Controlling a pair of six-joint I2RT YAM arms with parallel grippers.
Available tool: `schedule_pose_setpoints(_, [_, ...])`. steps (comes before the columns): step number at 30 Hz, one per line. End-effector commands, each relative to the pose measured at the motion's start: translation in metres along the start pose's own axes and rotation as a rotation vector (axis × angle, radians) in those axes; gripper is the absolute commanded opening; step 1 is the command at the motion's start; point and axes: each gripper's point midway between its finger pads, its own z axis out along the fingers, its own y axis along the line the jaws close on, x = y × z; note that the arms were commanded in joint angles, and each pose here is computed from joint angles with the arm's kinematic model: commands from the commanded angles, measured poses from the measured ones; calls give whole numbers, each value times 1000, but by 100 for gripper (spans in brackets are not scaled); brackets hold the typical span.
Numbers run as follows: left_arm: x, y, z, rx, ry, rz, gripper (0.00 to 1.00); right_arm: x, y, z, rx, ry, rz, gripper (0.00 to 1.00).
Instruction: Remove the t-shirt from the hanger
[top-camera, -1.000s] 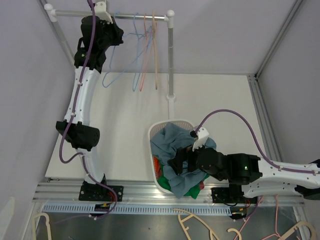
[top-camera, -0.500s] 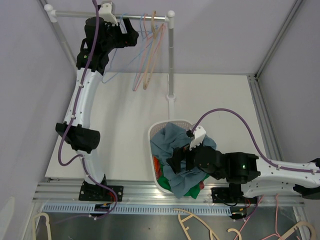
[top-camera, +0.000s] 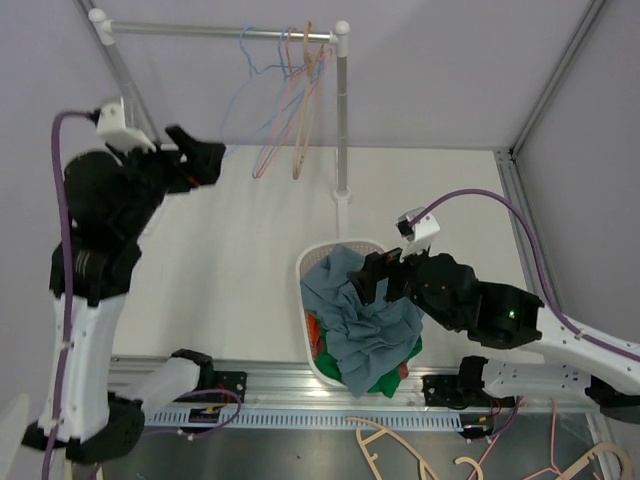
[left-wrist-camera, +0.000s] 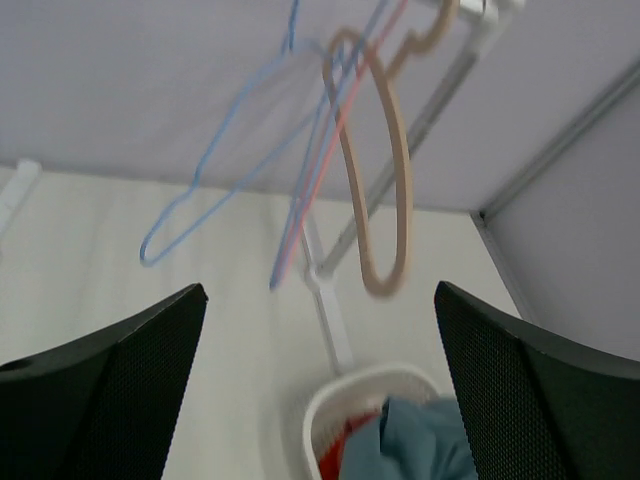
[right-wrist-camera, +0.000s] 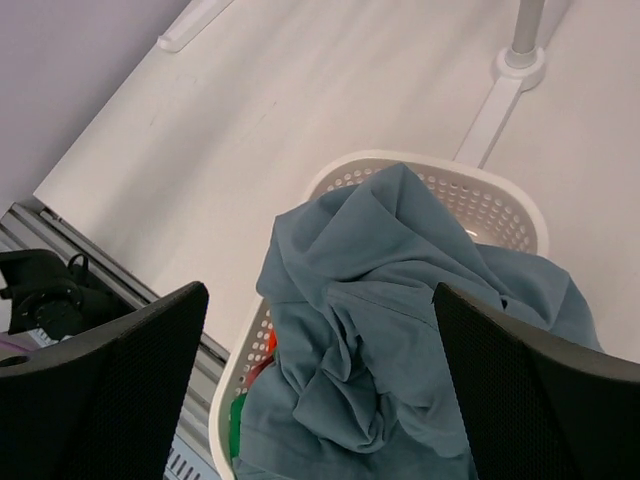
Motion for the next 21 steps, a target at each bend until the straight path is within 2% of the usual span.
schedule_pose_setpoints(1, [69,-8,-39,119,137,-38,99,-19,-11,-9,34,-73,-16,99])
schedule_pose_setpoints(2, [122,-1,-41,153,245,-42,100,-24,-15,-14,38,-95,-8,100])
schedule_pose_setpoints(4, [133,-1,-65,194,221,-34,100,-25,-19,-16,38,-114,-8,100])
schedule_pose_setpoints(5, [156,8,-81,199,230,-32,100,-27,-23,-20,44,-130,2,99])
schedule_pose_setpoints(8, [179,14,-108,232,226,5,100,-22,-35,-25,79,-135,10,100])
schedule_pose_setpoints(14, [208,24,-123,260,250,65,99,-9,-45,-28,108,-112,20,100])
schedule_pose_setpoints(21, [216,26,-120,259,266,63,100,-12,-48,-35,92,-138,51,100])
